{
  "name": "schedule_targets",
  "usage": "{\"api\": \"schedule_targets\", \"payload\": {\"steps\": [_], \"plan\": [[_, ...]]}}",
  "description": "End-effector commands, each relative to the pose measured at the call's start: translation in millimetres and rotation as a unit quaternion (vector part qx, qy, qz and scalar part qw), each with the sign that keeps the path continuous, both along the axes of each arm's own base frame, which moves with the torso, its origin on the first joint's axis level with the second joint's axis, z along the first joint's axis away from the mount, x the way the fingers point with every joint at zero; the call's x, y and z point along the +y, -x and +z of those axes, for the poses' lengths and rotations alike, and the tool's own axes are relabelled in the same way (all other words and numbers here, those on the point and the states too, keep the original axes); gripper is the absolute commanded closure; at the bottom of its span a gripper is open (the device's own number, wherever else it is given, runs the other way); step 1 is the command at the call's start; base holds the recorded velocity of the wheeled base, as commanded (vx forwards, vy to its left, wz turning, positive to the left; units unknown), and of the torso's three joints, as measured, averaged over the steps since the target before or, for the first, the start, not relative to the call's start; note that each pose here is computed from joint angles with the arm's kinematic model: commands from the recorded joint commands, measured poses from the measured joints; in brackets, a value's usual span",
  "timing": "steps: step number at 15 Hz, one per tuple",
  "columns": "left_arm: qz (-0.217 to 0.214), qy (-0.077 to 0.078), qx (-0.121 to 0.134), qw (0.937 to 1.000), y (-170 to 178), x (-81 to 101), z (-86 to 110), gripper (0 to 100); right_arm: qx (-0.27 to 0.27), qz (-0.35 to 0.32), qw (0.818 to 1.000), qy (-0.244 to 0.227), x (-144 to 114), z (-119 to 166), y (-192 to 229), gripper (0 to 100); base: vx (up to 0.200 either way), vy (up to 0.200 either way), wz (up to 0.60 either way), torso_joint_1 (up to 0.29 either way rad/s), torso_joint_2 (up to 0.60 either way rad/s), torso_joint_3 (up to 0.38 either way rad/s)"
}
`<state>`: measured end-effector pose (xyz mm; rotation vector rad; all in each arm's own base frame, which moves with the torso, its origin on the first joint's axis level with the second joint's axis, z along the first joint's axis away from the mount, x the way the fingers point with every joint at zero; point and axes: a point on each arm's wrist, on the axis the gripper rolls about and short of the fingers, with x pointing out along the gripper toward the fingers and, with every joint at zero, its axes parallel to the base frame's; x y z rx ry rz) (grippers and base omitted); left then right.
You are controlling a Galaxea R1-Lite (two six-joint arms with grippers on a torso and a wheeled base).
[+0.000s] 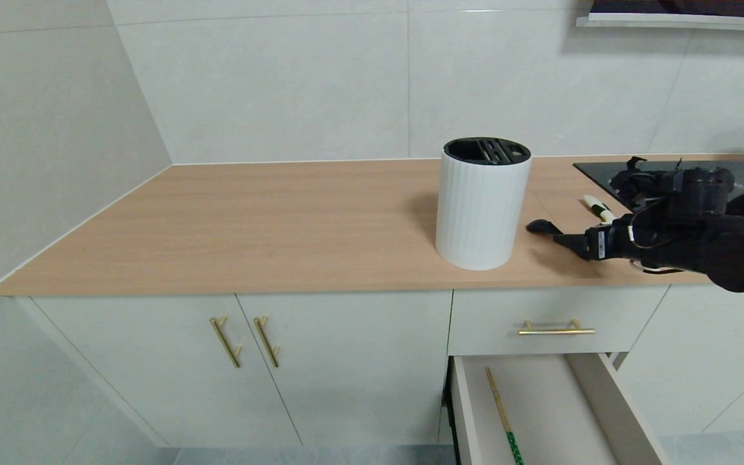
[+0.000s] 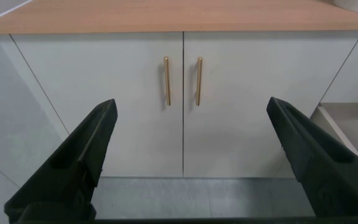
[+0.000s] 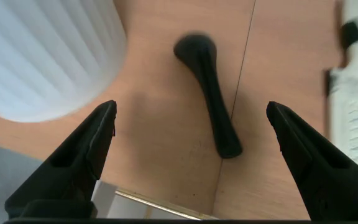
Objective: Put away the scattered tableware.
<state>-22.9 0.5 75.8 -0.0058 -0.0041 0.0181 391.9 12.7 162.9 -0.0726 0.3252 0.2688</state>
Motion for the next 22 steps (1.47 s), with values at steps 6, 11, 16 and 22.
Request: {"api": "schedule_targets", "payload": {"steps": [6, 11, 16, 22], "plan": [[0.000, 0.000, 0.000, 1.0000, -0.1, 0.0, 0.2, 0, 0.008, -0.028, 1.000, 0.010, -1.6, -37.5, -30.6, 0, 0.000, 0.000, 0.00, 0.000, 0.00, 0.000], [0.000, 0.000, 0.000, 1.0000, -0.1, 0.0, 0.2, 0, 0.006, -0.042, 0.999, 0.009, -7.1, -40.7, -38.9, 0, 0.000, 0.000, 0.00, 0.000, 0.00, 0.000], [0.000, 0.000, 0.000, 1.0000, -0.1, 0.0, 0.0, 0, 0.006, -0.048, 0.999, -0.007, -7.7, -37.1, -39.7, 100, 0.000, 0.000, 0.00, 0.000, 0.00, 0.000], [0.000, 0.000, 0.000, 1.0000, -0.1, 0.0, 0.2, 0, 0.009, -0.048, 0.999, -0.006, -7.7, -38.3, -39.2, 100, 0.000, 0.000, 0.00, 0.000, 0.00, 0.000]]}}
